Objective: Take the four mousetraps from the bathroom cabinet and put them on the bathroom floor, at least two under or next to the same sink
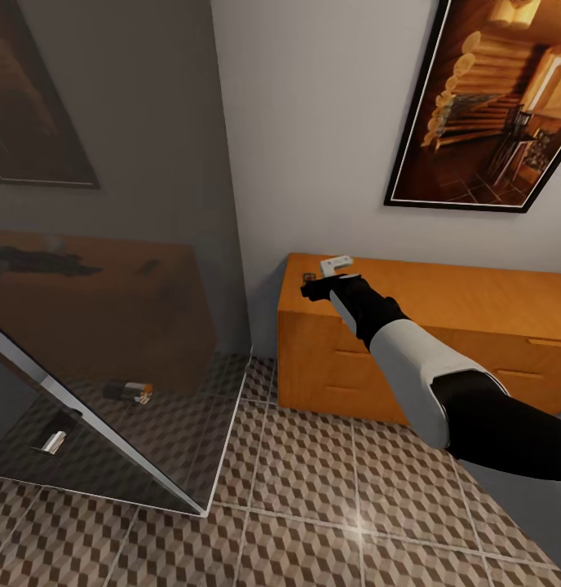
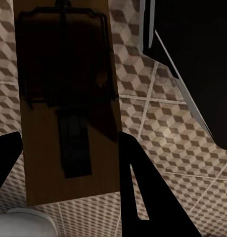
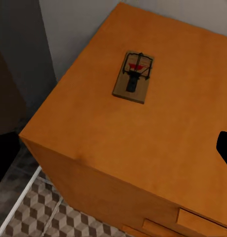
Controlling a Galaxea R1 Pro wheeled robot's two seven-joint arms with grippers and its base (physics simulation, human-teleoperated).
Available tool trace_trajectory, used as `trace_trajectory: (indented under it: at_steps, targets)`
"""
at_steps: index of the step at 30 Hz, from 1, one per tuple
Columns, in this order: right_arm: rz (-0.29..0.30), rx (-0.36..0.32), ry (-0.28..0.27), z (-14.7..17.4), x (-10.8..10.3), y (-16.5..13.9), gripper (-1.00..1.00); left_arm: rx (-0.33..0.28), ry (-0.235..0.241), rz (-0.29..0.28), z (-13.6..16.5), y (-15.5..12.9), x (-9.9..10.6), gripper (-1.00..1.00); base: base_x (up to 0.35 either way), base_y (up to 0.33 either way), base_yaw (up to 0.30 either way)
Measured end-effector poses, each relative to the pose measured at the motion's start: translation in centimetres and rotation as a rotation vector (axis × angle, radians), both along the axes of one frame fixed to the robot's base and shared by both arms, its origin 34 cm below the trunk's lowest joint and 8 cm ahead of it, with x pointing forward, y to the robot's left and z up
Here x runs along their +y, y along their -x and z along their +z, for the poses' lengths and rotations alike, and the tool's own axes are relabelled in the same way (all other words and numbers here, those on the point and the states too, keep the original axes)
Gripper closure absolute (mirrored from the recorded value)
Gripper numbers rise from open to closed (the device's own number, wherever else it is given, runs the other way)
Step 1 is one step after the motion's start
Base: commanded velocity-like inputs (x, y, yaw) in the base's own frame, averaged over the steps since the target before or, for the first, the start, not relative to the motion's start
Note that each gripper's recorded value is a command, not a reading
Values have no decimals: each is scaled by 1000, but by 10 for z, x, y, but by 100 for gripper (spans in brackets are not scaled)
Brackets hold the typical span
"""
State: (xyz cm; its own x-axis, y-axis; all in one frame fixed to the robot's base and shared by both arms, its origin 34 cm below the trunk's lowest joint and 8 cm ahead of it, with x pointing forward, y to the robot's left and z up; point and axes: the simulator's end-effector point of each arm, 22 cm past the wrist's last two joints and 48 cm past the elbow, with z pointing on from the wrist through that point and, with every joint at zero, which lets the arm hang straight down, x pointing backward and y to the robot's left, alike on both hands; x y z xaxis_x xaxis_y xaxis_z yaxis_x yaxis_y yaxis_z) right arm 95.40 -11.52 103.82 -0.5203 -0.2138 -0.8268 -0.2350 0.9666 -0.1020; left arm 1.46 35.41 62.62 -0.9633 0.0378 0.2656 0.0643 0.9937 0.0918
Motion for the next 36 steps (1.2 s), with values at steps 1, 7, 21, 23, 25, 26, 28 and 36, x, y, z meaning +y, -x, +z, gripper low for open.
trace_trajectory:
  at_steps: [1, 7, 21, 23, 25, 26, 28, 36]
  targets:
    - [0, -1, -1, 0, 0, 0, -100, 0, 0, 0, 0, 0, 0, 100, 0, 0, 0]
    - [8, -69, -17, 14, 4, -8, -100, 0, -1, 0, 0, 0, 1, 100, 0, 0, 0]
    - [23, -181, -37, 36, 8, -18, -100, 0, -2, -1, 0, 0, 2, 100, 0, 0, 0]
    - [25, -191, -39, 38, 9, -19, -100, -1, -2, -1, 0, 0, 2, 100, 0, 0, 0]
    - [26, -206, -41, 41, 10, -20, -100, -1, -2, -1, 0, 0, 2, 100, 0, 0, 0]
    - [26, -211, -42, 42, 10, -20, -100, -1, -2, -1, 0, 0, 2, 100, 0, 0, 0]
    - [26, -221, -43, 44, 10, -21, -100, -1, -2, -1, 0, 0, 2, 100, 0, 0, 0]
    - [25, -234, -43, 46, 9, -22, -100, 0, -2, -1, 0, 0, 2, 100, 0, 0, 0]
